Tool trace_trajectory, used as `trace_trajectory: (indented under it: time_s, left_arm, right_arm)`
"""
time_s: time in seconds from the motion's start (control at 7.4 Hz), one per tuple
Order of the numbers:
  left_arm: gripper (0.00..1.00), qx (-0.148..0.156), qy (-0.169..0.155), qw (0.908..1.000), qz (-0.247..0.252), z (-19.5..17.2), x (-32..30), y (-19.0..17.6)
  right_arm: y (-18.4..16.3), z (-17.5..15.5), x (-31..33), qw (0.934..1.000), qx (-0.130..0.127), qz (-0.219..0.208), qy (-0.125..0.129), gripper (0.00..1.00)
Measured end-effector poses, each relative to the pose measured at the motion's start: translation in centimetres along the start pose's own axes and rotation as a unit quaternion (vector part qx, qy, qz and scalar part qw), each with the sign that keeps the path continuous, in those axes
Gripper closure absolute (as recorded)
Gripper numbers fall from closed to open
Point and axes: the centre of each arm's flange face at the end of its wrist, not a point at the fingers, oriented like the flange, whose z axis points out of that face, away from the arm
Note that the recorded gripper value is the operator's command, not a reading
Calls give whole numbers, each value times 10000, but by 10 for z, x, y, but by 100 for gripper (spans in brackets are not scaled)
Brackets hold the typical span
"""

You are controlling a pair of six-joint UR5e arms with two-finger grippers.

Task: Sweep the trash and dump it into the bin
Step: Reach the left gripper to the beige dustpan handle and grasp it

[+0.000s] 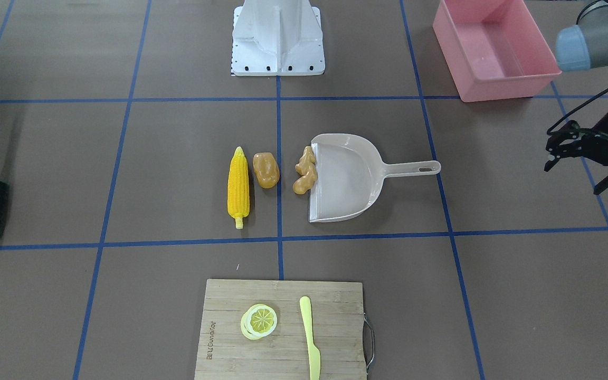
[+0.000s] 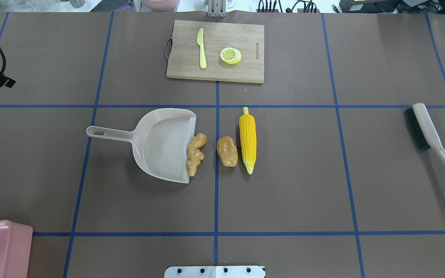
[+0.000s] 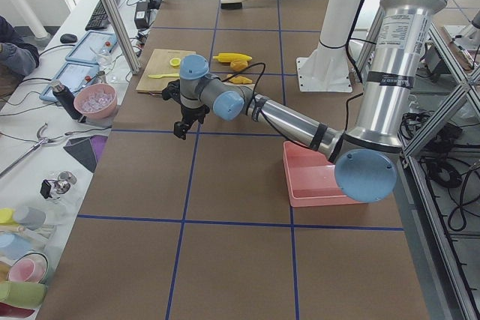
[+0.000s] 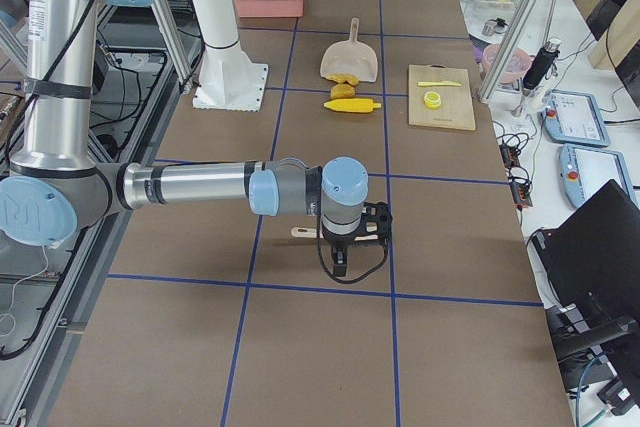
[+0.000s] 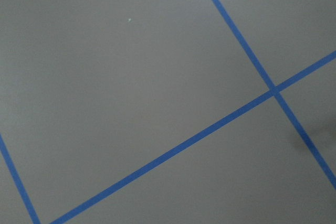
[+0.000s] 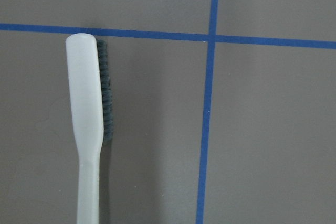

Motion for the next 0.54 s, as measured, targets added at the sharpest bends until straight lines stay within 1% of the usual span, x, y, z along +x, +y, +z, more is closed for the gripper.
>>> trace_trajectory:
  time_s: [0.14, 0.27, 0.41, 0.54]
  left_arm:
    - [1, 103, 131, 9980, 607, 21, 42, -17]
    - [1, 233, 345, 9882, 1475, 52, 87, -25]
    - [1, 370, 525, 9716, 2278, 80, 129, -29]
    - [1, 510, 670, 9560, 2809, 96, 168, -35]
  right_arm:
    - [6, 5, -16, 9999, -79, -75, -124, 0]
    - [13, 12, -41, 9996, -192, -163, -161, 0]
    - [20, 20, -61, 9992, -271, -292, -98, 0]
    - [25, 31, -73, 9986, -282, -453, 52, 0]
